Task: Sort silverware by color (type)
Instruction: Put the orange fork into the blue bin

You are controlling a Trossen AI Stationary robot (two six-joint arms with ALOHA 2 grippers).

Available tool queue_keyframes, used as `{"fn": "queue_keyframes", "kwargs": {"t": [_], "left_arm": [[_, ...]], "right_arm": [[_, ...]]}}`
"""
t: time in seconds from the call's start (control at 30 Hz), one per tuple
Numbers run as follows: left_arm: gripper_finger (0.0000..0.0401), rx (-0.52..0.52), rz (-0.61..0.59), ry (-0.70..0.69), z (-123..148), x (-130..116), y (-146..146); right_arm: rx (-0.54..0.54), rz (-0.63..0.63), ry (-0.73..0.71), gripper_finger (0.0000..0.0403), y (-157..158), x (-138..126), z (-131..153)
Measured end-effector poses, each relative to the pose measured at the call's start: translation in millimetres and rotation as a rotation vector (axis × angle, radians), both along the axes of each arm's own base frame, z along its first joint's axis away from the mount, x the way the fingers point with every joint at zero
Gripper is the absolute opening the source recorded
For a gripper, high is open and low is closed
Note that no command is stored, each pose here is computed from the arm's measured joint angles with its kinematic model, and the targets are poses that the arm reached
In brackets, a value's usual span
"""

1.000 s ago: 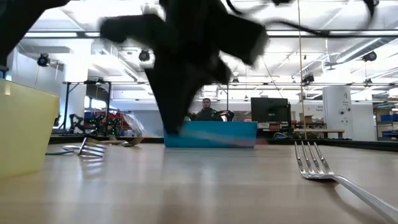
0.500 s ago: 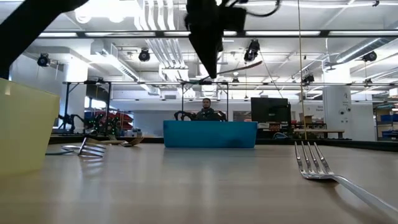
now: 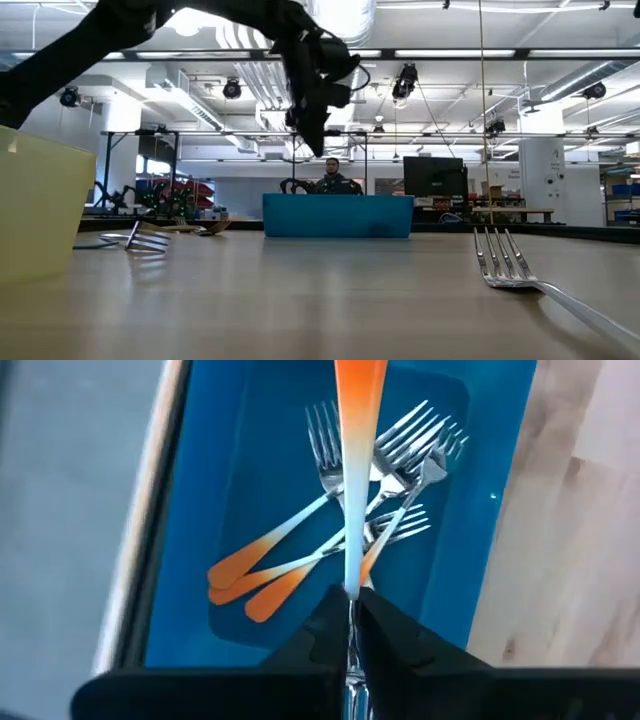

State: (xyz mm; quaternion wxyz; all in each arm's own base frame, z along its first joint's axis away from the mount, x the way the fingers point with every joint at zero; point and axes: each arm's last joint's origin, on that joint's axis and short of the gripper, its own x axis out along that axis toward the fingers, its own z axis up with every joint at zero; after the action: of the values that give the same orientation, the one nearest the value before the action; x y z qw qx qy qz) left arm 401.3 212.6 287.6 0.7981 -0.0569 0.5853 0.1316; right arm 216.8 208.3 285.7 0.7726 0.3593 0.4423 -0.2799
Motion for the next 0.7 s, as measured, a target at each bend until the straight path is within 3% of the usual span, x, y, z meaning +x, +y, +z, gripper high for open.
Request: {"fn": "queue_keyframes", "kwargs": {"t": [0.3,0.43,0.6,0.7], "left_arm": [[0.0087,-0.068,-0.018,0.056,-3,-10,5],[0.0110,-0.207,-0.010,0.170,-5,-23,-7],[0.0110,-0.447,-0.002,0.030,19,-26,-30],[0.0106,-0.449,-0.043,-0.072,41,-21,-52]], "right_arm": [[-0.087,0.080,0.021,0.0114,-13,11,0],[-0.145,0.204,0.068,0.0114,-25,20,-1],[-0.228,0.418,0.134,0.0114,-40,31,-1],[-0.268,0.500,0.165,0.0114,-54,40,-2]]}}
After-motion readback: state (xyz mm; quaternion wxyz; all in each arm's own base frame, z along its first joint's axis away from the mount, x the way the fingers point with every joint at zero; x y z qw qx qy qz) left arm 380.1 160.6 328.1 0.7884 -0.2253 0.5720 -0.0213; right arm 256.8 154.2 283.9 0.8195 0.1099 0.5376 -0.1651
